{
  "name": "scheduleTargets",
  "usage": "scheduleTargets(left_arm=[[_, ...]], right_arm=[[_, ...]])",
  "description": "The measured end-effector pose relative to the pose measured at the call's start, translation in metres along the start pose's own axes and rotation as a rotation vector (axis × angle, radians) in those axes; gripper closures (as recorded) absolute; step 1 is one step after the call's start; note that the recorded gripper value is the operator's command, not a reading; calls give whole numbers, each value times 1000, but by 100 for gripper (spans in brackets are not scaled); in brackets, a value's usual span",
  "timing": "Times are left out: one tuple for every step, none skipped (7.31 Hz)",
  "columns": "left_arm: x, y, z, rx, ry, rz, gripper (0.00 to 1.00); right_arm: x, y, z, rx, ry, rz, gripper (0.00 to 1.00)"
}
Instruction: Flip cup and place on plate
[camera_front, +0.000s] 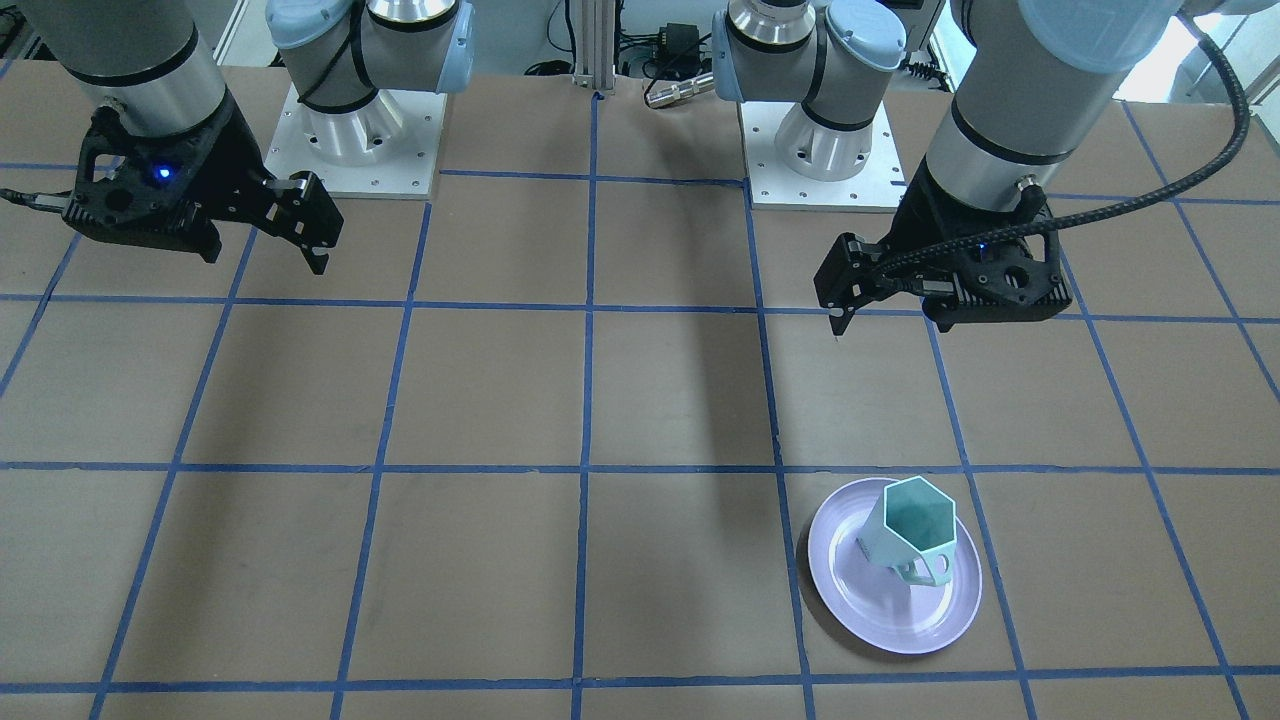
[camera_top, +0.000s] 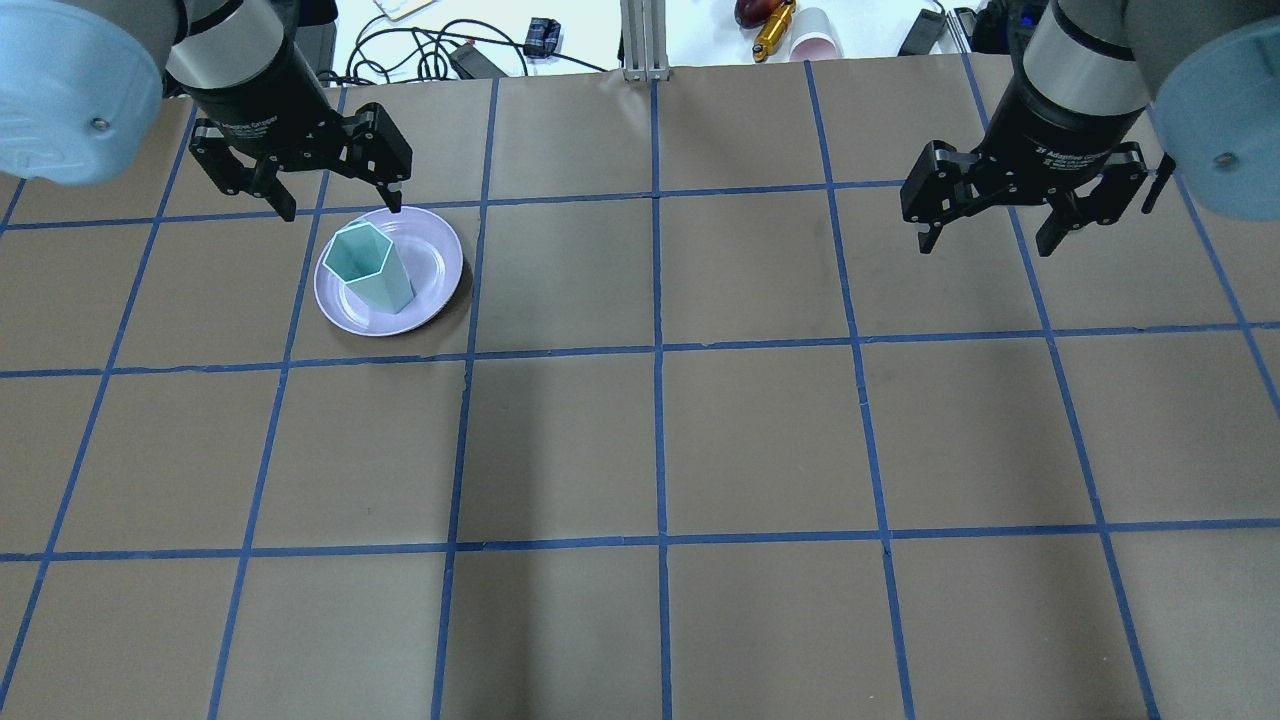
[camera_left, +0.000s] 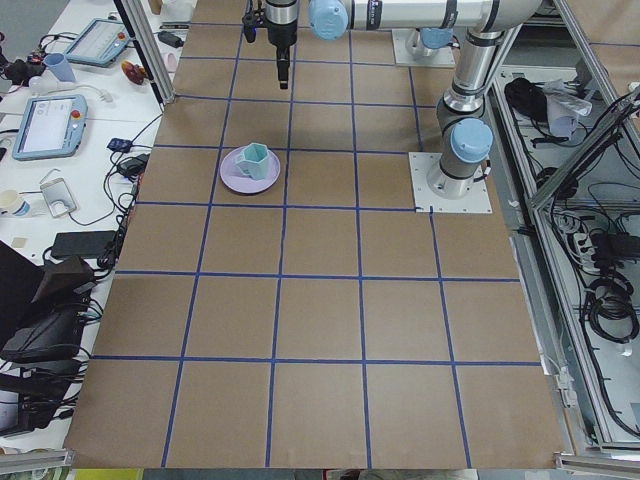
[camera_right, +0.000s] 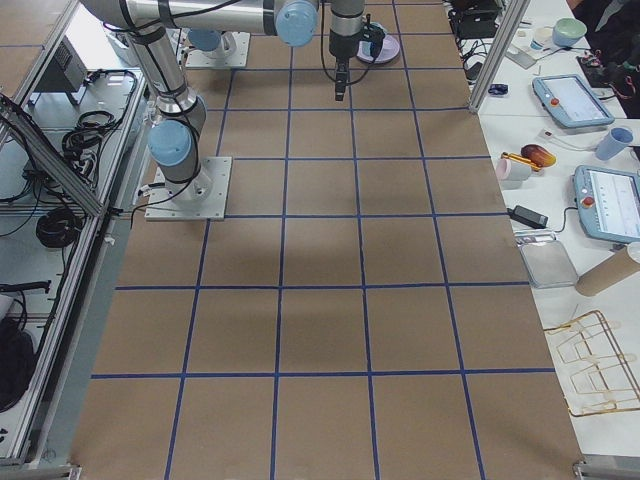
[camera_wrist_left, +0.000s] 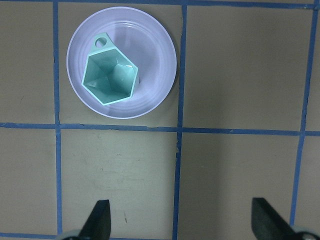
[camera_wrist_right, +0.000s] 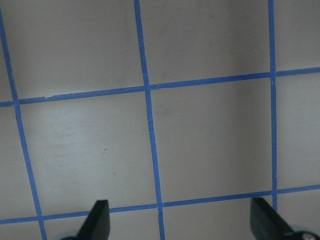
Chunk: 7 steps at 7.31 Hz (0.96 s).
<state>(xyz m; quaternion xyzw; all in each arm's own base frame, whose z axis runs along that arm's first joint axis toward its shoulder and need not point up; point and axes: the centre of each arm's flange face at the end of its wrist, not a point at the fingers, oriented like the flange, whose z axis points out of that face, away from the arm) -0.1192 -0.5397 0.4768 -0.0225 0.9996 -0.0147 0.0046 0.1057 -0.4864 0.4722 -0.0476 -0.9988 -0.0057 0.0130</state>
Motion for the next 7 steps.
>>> scheduleTargets(left_arm=[[0, 1, 1, -3, 0, 2, 0], [-1, 0, 1, -4, -1, 2, 0], [-1, 1, 1, -5, -1, 2, 0], [-1, 1, 1, -5, -1, 2, 0], [-2, 1, 1, -6, -1, 3, 0], [-2, 1, 1, -8, -1, 4, 0], [-2, 2, 2, -9, -1, 4, 0]], right_arm=[[0, 0, 0, 0, 0, 0, 0], [0, 0, 0, -1, 0, 0, 0], [0, 0, 1, -1, 0, 0, 0], [0, 0, 1, -1, 0, 0, 0], [0, 0, 0, -1, 0, 0, 0], [0, 0, 0, -1, 0, 0, 0], [0, 0, 0, -1, 0, 0, 0]])
